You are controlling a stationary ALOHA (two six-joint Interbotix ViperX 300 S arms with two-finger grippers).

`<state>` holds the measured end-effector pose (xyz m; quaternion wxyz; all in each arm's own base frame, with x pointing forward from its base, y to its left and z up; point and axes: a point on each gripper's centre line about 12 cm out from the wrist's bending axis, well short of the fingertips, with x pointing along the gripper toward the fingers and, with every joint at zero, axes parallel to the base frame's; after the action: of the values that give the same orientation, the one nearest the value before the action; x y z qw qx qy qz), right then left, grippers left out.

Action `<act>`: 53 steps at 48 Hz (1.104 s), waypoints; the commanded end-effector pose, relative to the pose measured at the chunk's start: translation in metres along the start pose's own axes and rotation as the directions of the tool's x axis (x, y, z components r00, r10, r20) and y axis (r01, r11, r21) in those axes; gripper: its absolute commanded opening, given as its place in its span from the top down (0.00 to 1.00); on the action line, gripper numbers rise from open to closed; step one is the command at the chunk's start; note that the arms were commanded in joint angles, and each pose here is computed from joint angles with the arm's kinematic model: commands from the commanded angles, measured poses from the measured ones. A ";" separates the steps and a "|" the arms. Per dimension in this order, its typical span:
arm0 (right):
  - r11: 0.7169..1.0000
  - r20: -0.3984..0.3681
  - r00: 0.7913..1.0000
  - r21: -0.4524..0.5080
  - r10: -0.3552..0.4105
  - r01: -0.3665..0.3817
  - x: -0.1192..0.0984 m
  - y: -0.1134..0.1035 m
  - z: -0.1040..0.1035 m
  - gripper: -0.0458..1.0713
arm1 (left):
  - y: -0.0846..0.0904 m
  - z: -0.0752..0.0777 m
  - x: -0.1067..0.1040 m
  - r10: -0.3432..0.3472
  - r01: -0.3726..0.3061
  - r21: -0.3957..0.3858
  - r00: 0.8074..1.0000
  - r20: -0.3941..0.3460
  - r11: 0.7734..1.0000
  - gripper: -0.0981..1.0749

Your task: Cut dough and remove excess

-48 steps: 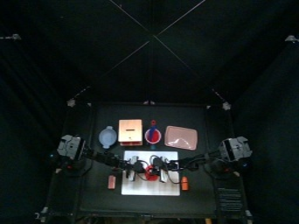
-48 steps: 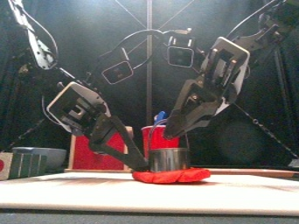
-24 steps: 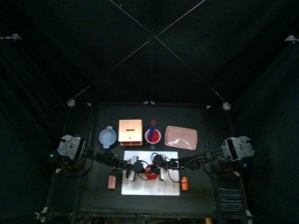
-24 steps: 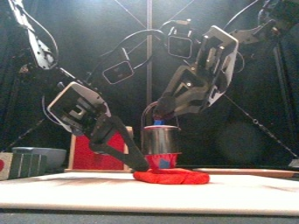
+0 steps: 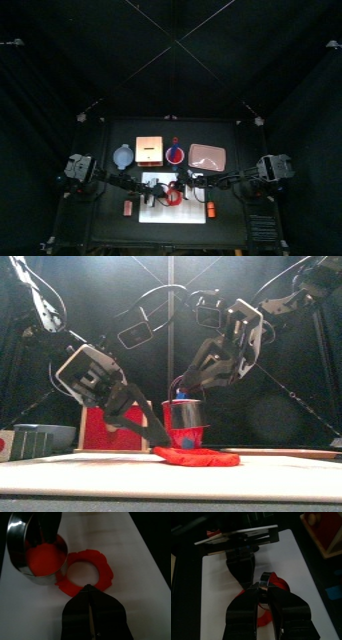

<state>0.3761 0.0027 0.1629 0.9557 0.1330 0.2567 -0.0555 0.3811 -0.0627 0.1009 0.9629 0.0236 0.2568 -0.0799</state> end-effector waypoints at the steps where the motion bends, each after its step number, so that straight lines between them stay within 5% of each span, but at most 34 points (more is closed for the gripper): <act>1: 1.000 0.033 0.999 0.002 -0.009 0.009 -0.002 -0.005 0.010 0.49 | -0.001 0.022 -0.006 -0.003 0.003 0.008 0.998 0.066 1.000 0.68; 22: 0.997 -0.033 0.997 0.020 -0.071 0.072 0.003 -0.031 -0.011 0.49 | -0.001 0.029 -0.021 -0.006 0.004 0.014 0.995 0.095 1.000 0.68; 38: 0.997 -0.043 0.997 0.028 -0.072 0.073 -0.004 -0.032 -0.015 0.46 | 0.004 0.029 -0.025 0.012 -0.011 -0.015 0.995 0.099 1.000 0.67; 53: 0.997 -0.082 0.995 0.034 -0.064 0.067 -0.013 -0.029 -0.013 0.21 | 0.003 0.036 -0.038 0.011 -0.009 -0.018 0.991 0.130 1.000 0.67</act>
<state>0.3530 -0.0200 0.1323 0.9325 0.1415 0.3203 -0.0885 0.3662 -0.0574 0.1324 0.9719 0.0145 0.2231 -0.0737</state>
